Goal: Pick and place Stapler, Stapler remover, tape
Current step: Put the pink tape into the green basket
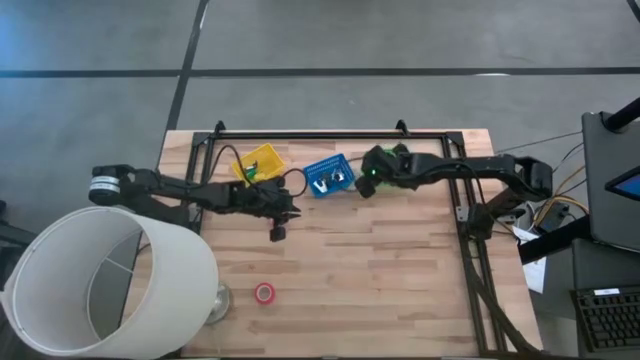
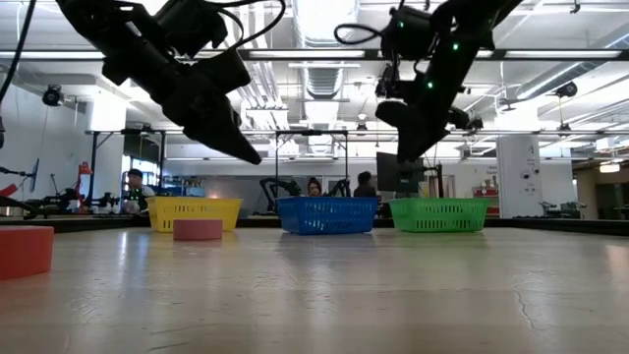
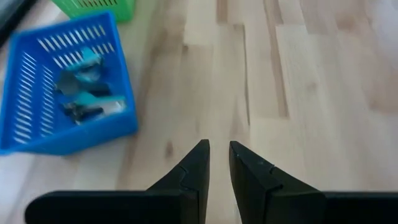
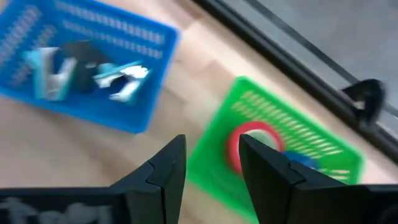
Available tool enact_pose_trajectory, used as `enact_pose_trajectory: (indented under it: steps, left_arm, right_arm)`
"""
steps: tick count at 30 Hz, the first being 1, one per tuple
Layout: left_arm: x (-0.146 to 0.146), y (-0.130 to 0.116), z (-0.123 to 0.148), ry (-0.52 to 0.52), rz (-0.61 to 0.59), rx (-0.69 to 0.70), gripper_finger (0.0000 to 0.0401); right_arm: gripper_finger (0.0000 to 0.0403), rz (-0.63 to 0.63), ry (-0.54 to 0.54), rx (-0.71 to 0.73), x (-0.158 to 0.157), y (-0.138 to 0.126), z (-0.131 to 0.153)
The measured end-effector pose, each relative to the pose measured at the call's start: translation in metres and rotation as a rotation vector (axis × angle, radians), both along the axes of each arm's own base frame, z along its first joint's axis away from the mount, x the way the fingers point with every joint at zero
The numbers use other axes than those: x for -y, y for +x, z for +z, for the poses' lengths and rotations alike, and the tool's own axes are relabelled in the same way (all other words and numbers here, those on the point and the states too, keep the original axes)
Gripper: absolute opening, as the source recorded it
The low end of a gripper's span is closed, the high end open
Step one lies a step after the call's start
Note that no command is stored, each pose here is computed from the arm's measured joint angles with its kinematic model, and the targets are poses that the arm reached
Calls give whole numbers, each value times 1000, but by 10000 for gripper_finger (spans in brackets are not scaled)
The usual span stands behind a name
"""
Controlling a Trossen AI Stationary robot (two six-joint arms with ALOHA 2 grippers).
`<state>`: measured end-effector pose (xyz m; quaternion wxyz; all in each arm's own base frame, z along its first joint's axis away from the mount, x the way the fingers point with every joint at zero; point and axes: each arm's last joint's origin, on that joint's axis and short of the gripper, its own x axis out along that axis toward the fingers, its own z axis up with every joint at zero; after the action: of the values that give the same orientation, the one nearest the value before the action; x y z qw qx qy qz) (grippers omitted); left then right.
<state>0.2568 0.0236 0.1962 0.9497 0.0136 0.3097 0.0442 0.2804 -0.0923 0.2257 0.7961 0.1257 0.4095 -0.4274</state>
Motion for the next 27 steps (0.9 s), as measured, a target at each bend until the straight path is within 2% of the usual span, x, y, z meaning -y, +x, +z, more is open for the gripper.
enact_pose_trajectory:
  steps: [6,11,16,21,27]
  left_arm:
    - [11,-11,-13,-33,28,-182,64]
    - [11,-22,-22,-39,199,-307,64]
    - [9,-23,-23,-52,312,-303,64]
    - [10,-19,-24,-139,345,-269,64]
    - [10,-15,-37,-197,393,-309,64]
  right_arm:
    - [153,69,45,37,-35,7,-7]
    - [153,107,71,54,-56,9,-10]
    - [151,144,74,49,-68,9,-14]
    - [144,148,79,77,-73,8,-22]
    - [150,144,79,83,-72,7,-24]
